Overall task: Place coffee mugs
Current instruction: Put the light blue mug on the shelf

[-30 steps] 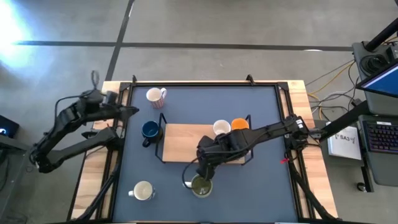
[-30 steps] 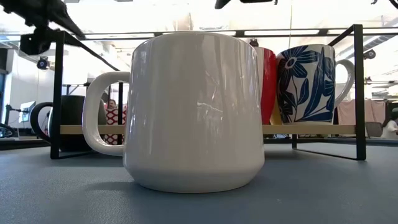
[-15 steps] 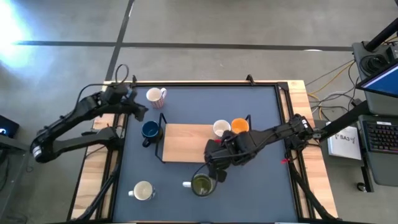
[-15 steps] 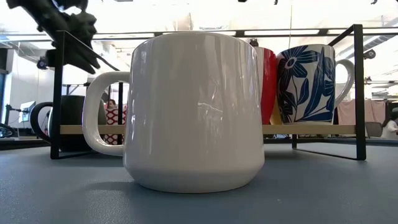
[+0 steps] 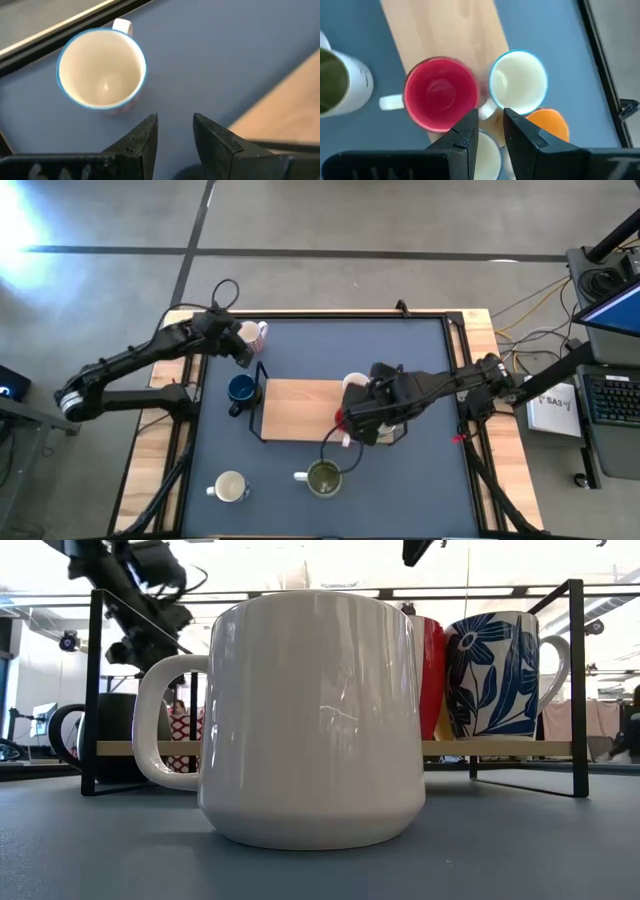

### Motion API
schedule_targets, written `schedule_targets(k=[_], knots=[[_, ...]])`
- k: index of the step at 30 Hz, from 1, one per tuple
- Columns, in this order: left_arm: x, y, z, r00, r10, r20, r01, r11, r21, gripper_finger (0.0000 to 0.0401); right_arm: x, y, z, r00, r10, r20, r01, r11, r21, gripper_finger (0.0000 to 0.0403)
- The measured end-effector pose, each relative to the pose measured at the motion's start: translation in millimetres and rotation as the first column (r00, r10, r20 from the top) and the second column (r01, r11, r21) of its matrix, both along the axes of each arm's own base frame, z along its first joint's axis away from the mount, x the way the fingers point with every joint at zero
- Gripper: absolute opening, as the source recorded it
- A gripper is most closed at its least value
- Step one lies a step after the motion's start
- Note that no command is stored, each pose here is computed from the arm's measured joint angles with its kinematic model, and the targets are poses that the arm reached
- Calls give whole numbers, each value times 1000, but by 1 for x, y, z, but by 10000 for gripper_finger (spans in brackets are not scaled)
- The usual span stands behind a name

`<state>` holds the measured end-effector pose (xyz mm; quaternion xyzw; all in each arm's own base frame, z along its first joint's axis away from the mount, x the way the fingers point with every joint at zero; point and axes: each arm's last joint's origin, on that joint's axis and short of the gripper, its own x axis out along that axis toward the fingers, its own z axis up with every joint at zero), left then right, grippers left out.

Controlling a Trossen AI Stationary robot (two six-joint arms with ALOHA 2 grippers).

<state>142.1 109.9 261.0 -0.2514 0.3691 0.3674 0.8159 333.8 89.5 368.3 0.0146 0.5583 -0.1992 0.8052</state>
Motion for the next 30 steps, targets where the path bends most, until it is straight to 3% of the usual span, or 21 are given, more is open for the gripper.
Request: schedule_targets(k=[5, 13, 19, 30], knots=[[15, 14, -11, 999, 4, -50, -2, 999, 36, 107, -15, -19, -5, 997, -46, 68, 45, 999, 15, 70], [36, 37, -16, 985, 58, -164, -42, 994, 101, 107, -42, -39, -37, 976, -90, 200, 71, 993, 98, 70], [55, 51, -20, 978, 72, -195, -66, 997, 33, 107, -69, -43, -55, 955, -60, 290, 2, 981, 196, 69], [74, 66, -42, 951, 162, -265, -185, 981, -66, 107, -129, -55, -57, 888, -46, 458, -60, 975, 215, 66]])
